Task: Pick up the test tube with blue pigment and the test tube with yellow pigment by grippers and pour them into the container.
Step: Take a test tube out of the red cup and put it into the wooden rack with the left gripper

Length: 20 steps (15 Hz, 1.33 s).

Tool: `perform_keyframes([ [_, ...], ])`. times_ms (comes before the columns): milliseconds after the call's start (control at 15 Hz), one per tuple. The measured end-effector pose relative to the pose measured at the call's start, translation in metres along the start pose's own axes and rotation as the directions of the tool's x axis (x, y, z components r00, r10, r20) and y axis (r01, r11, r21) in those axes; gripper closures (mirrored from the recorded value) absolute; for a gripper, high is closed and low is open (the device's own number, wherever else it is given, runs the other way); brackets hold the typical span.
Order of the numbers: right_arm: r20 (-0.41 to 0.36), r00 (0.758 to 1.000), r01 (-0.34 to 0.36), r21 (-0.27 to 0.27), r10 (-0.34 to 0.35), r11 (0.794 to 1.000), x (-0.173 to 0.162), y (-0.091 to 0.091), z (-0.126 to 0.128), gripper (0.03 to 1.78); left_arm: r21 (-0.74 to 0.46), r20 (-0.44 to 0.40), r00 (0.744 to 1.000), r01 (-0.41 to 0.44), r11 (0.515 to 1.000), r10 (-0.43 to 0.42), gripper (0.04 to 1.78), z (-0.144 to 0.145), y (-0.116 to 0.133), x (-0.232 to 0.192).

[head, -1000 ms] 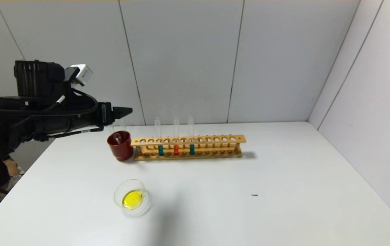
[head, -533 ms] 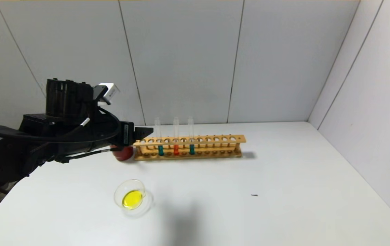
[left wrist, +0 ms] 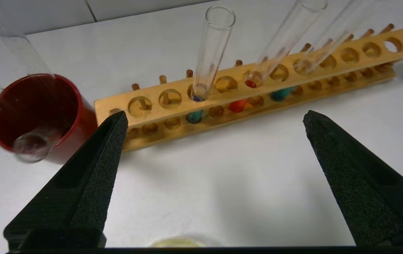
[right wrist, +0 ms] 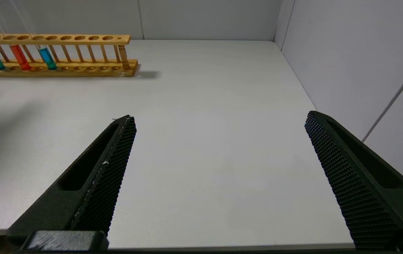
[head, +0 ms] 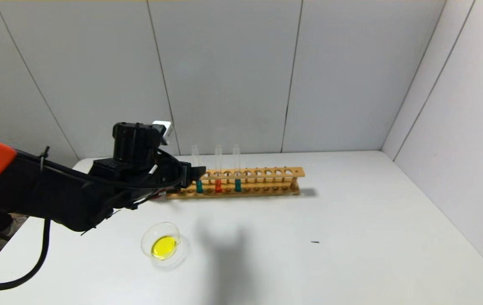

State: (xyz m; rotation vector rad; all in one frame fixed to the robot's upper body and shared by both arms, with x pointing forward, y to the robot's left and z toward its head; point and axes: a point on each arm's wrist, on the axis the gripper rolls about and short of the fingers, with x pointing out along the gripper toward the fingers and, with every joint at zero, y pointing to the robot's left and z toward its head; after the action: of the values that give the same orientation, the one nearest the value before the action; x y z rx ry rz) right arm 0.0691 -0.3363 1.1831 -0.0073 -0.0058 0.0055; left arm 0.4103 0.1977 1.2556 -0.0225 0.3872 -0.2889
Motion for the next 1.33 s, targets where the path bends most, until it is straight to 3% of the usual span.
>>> perform_keyframes([
  [600,0.0,1.0,0.0,0.0,0.0,1.0,0.0,0.0,0.0,0.06,-0.002,-0.001,0.998,-0.057,0.998,0.057,0.07,-0.016,-0.003,0.061],
  [1333,0.0,1.0,0.0,0.0,0.0,1.0,0.0,0.0,0.0,0.06,-0.005,-0.001,0.995,-0.095,0.995,0.095,0.07,-0.016,0.005,0.084],
])
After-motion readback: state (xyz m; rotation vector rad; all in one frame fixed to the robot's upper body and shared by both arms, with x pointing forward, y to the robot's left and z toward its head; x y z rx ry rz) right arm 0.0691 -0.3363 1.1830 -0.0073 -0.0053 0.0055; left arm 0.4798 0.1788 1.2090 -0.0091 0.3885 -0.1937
